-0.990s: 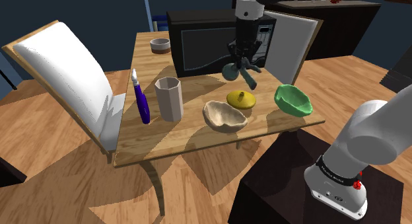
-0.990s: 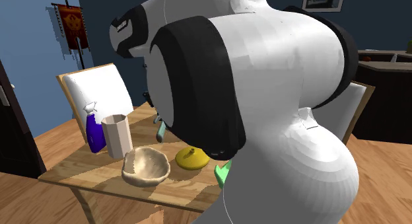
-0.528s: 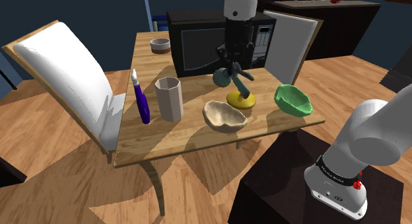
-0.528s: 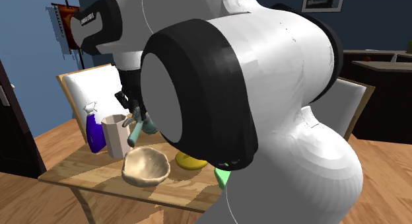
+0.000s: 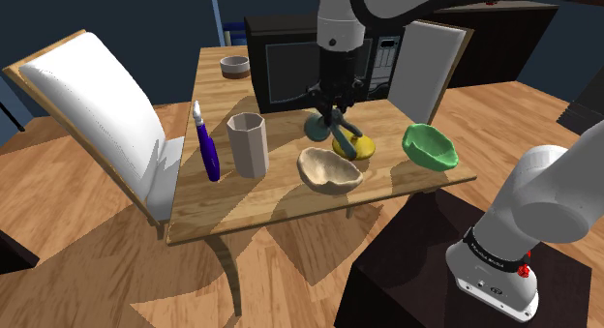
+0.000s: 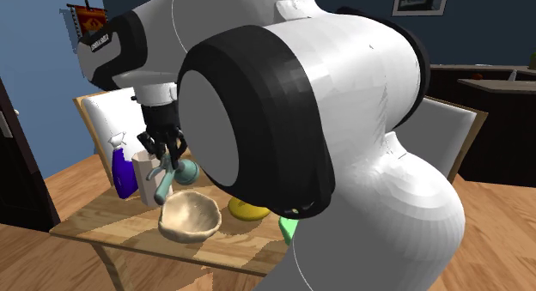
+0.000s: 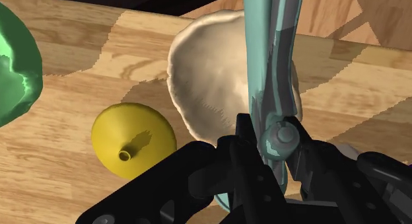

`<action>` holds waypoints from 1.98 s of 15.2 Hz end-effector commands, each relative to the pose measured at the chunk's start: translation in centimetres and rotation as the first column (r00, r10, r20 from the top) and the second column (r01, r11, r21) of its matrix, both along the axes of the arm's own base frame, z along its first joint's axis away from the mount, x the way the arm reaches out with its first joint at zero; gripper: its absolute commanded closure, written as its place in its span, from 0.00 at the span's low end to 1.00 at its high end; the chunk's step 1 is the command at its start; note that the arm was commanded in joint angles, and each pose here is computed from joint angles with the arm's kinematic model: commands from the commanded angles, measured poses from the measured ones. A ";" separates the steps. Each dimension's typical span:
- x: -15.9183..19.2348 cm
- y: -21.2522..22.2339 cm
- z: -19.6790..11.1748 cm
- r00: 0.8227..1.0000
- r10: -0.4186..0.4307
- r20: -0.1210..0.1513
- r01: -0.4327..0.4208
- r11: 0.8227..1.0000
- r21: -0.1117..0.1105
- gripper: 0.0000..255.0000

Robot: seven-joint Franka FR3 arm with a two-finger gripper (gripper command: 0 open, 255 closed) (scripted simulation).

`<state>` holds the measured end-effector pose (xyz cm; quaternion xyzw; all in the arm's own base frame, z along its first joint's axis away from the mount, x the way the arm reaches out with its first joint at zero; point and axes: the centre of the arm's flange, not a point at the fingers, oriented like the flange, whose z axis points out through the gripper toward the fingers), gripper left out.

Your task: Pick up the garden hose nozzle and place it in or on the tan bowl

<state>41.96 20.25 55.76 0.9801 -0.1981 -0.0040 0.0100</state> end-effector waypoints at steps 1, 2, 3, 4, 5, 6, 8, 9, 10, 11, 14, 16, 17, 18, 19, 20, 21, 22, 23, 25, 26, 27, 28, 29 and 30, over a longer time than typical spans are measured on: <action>0.0 -0.1 -1.1 1.000 0.000 0.001 0.000 1.000 0.000 1.00; 0.0 -0.1 -1.6 1.000 0.000 0.001 0.000 1.000 0.000 1.00; 0.0 -0.1 -2.1 1.000 0.000 0.001 0.000 1.000 0.000 1.00; 0.0 -0.1 -2.6 1.000 0.000 0.001 0.000 1.000 0.000 1.00; 0.0 -0.1 -3.2 1.000 0.000 0.001 0.000 1.000 0.000 1.00; 0.0 -0.1 -3.7 1.000 0.000 0.001 0.000 1.000 0.000 1.00; 0.0 -0.1 -4.8 1.000 0.000 0.001 0.000 1.000 0.000 1.00; 0.0 -0.1 -5.3 1.000 0.000 0.001 0.000 1.000 0.000 1.00; 0.0 -0.1 -5.8 1.000 0.000 0.001 0.000 1.000 0.000 1.00; 0.0 -0.1 -6.3 1.000 0.000 0.001 0.000 1.000 0.000 1.00; 0.0 -0.1 -7.1 1.000 0.000 0.001 0.000 1.000 0.000 1.00; 0.0 -0.1 -7.1 1.000 0.000 0.001 0.000 1.000 0.000 1.00; 0.0 -0.1 -7.1 1.000 0.000 0.001 0.000 1.000 0.000 1.00; 0.0 -0.1 -7.1 1.000 0.000 0.001 0.000 1.000 0.000 1.00; 0.0 -0.1 -7.1 1.000 0.000 0.001 0.000 1.000 0.000 1.00; 0.0 -0.1 -7.1 1.000 0.000 0.001 0.000 1.000 0.000 1.00; 0.0 -0.1 -7.1 1.000 0.000 0.001 0.000 1.000 0.000 0.00; 0.0 -0.1 -7.1 1.000 0.000 0.001 0.000 1.000 0.000 0.00; 0.0 -0.1 -7.1 1.000 0.000 0.001 0.000 1.000 0.000 0.00; 0.0 -0.1 -7.1 1.000 0.000 0.001 0.000 1.000 0.000 0.00; 0.0 -0.1 -7.1 1.000 0.000 0.001 0.000 1.000 0.000 0.00; 0.0 -0.1 -5.8 1.000 0.000 0.001 0.000 1.000 0.000 0.00; 0.0 0.0 -4.5 1.000 0.000 0.001 0.000 1.000 0.000 0.00; 0.0 0.0 -3.2 1.000 0.000 0.001 0.000 1.000 0.000 0.00; 0.0 0.0 -2.1 1.000 0.000 0.001 0.000 1.000 0.000 0.00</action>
